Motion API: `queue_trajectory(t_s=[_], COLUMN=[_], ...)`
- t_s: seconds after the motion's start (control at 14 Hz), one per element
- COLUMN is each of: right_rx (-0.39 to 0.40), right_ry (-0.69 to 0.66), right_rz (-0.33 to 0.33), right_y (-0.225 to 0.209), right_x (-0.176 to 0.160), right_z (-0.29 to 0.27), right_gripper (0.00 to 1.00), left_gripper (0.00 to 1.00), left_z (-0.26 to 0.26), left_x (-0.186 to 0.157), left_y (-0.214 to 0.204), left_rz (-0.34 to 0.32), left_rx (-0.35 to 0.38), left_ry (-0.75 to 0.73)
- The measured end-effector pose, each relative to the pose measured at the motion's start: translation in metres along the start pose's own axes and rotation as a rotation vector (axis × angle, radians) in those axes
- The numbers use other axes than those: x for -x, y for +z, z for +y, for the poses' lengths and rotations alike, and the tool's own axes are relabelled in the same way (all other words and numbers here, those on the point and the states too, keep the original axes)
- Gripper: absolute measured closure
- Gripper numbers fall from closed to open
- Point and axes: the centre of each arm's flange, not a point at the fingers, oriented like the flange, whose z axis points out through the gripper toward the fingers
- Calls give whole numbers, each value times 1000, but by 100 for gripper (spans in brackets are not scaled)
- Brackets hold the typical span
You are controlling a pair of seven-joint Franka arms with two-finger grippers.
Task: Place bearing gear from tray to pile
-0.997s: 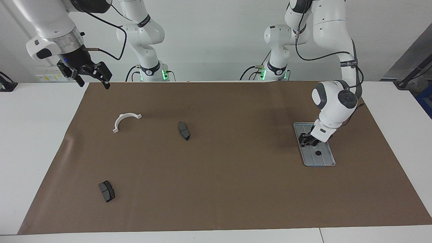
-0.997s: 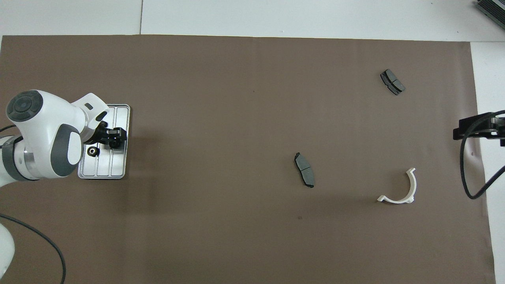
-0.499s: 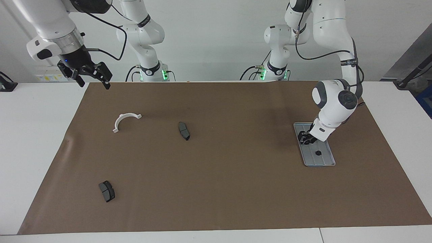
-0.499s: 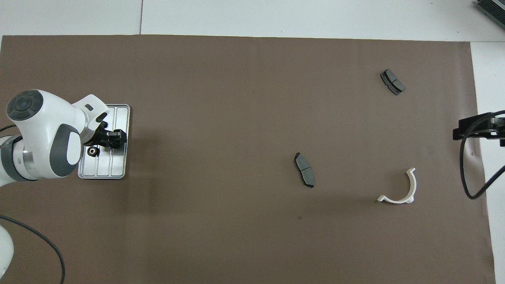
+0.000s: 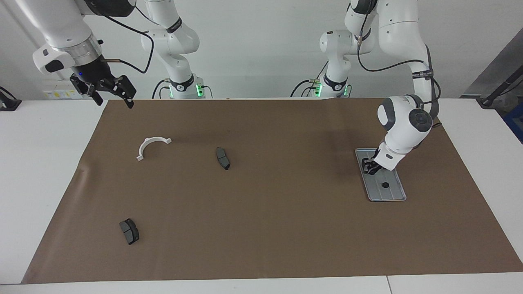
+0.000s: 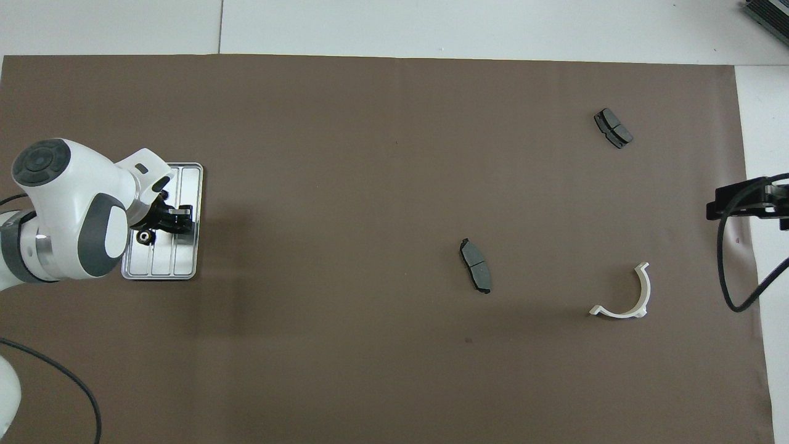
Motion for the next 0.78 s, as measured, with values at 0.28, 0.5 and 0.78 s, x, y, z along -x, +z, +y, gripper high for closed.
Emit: queue_trajectory(t_s=[0.28,0.5,0.78], right_rx=[0,0,-1], right_ry=[0,0,0], right_rz=[0,1,10], right_y=[0,-1,-1], right_x=[0,0,0], right_z=[0,0,0], right_gripper=[0,0,0], left_gripper=[65,65,65], left_z=[13,76,213], left_x=[-35,-46,-11], left_y=[-57,-77,-62], left_rz=[9,23,10], left_rx=[1,-2,-17], left_ry=[-17,-93,-190])
